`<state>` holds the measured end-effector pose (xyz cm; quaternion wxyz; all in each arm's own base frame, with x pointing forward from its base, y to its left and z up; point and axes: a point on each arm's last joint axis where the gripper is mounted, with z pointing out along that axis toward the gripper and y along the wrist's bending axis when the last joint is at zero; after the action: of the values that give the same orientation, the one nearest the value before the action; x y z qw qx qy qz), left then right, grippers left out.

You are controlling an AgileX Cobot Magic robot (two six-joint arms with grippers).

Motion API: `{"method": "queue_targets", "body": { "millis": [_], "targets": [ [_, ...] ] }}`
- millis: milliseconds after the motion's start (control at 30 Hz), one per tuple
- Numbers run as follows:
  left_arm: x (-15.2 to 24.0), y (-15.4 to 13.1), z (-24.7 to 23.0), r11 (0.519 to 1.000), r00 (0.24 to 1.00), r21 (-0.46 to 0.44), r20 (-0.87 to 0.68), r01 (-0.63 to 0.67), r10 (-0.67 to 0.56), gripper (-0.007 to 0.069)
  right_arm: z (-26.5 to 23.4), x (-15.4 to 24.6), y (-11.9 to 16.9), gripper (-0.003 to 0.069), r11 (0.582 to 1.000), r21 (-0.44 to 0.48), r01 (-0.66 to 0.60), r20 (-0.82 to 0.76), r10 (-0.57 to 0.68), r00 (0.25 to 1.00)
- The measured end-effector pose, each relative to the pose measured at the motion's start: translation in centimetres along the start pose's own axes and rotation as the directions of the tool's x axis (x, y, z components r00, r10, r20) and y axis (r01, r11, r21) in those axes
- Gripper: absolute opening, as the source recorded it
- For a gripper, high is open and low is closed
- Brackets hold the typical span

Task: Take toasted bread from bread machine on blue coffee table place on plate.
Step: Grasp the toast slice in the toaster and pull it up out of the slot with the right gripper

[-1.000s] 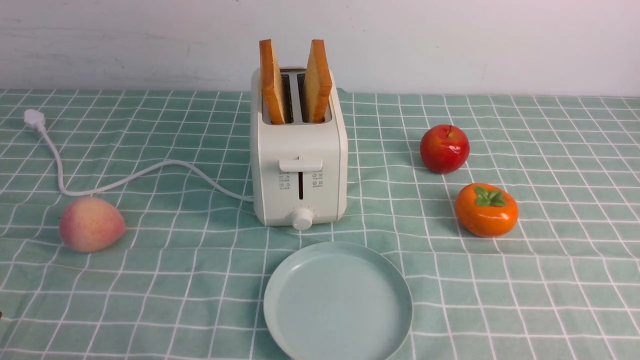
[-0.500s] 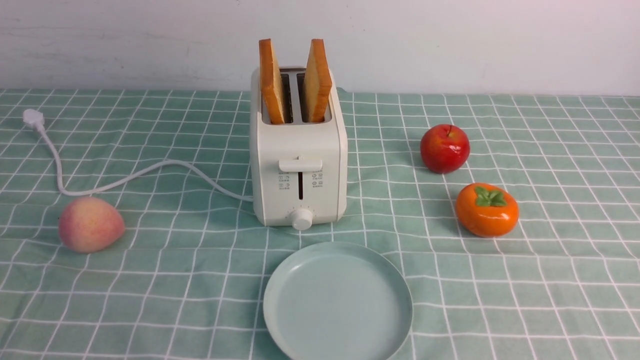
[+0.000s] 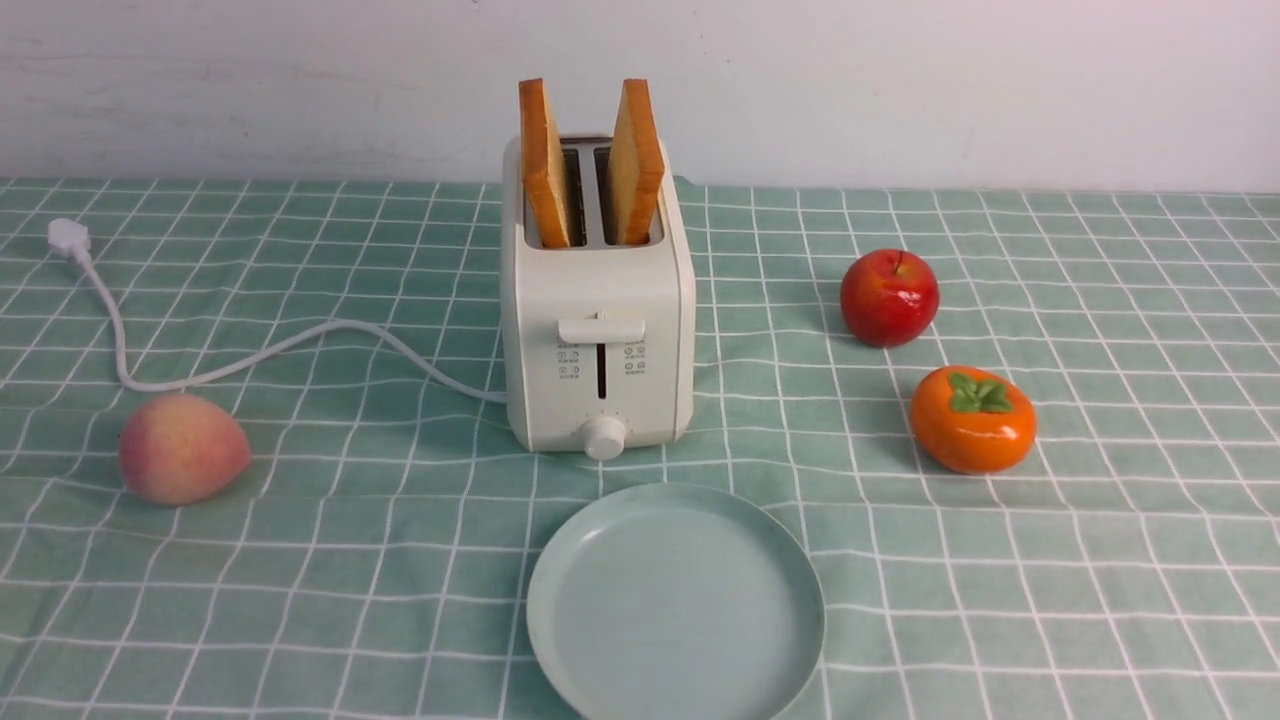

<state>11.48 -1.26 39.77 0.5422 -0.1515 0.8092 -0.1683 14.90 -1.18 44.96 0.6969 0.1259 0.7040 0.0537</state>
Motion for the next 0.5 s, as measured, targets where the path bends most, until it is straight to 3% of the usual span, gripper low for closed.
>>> {"method": "queue_targets", "body": {
  "millis": [133,167,233,400,500],
  "targets": [
    [1.1,0.4,2.5,0.997,0.982,-0.072,-0.187,0.002,-0.015,0.0237,3.5,2.5,-0.1,0.0240,0.994,0.025,-0.103,-0.167,0.106,0.980],
    [1.9,0.4,3.4,0.996,0.959,-0.082,-0.281,0.026,-0.048,0.0237,5.2,4.3,0.2,0.0240,0.981,0.035,-0.188,-0.281,0.191,0.941],
    [2.6,0.0,4.0,0.998,0.926,-0.061,-0.374,0.031,-0.052,0.0237,7.3,6.5,1.0,0.0240,0.971,0.020,-0.238,-0.415,0.224,0.882],
    [3.9,-2.0,4.8,0.994,0.870,0.108,-0.491,-0.002,0.055,0.0237,11.6,9.9,5.5,0.0240,0.957,-0.197,-0.215,-0.616,0.050,0.786],
    [4.2,-2.9,4.9,0.981,0.864,0.192,-0.495,0.001,0.096,0.0237,14.8,10.3,10.1,0.0248,0.895,-0.381,-0.233,-0.622,-0.062,0.781]
  ]
}}
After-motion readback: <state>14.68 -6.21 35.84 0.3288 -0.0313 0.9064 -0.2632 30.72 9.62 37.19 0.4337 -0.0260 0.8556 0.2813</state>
